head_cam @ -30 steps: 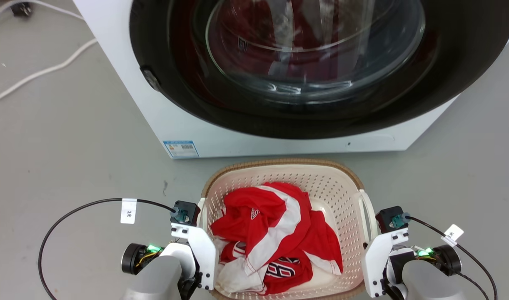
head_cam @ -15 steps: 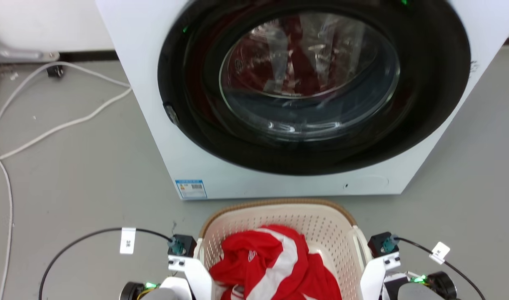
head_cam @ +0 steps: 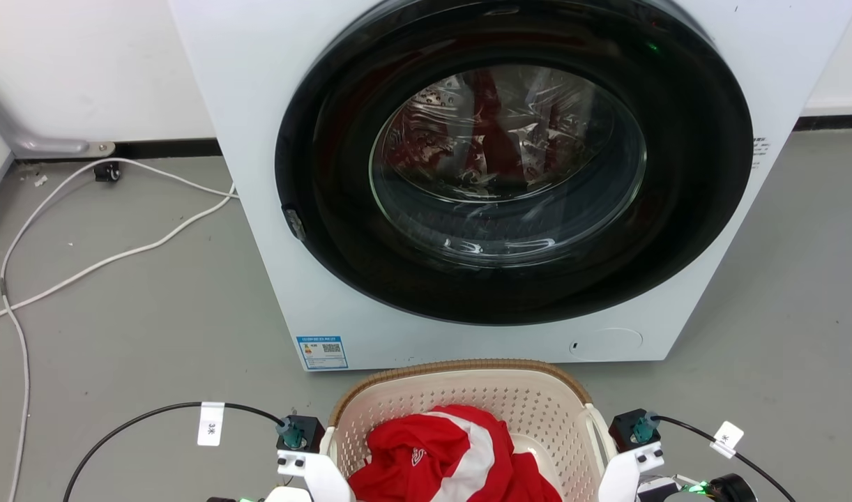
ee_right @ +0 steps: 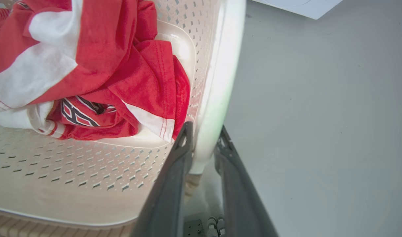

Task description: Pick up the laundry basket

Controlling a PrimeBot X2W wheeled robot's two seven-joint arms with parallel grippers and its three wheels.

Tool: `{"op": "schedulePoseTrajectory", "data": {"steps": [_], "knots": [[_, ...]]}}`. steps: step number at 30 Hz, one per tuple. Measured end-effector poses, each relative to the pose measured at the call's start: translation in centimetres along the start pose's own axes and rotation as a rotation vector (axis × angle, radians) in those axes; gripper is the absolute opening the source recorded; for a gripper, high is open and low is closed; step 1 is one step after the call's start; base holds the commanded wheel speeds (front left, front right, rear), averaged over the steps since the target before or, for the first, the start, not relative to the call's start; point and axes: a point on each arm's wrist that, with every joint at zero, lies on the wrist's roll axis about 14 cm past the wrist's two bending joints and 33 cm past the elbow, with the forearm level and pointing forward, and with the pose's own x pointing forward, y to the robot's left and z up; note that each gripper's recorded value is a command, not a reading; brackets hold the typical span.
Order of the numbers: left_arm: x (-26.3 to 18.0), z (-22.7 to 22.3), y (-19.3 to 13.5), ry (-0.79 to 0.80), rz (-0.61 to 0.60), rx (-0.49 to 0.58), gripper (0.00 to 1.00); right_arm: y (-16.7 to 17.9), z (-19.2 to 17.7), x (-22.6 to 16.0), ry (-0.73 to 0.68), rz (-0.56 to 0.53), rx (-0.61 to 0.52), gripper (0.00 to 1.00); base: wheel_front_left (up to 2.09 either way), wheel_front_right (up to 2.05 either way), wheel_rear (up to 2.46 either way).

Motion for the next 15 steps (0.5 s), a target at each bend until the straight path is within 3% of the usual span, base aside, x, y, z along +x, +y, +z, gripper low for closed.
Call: {"op": "schedulePoseTrajectory", "data": {"steps": [15], "knots": [[-0.52,-0.12,0.06,-0.012,0.007,0.010,0.00,0.31,-0.24,-0.47,-0.003,0.005,0.000,0.00,0.00,0.00,0.00]]}}
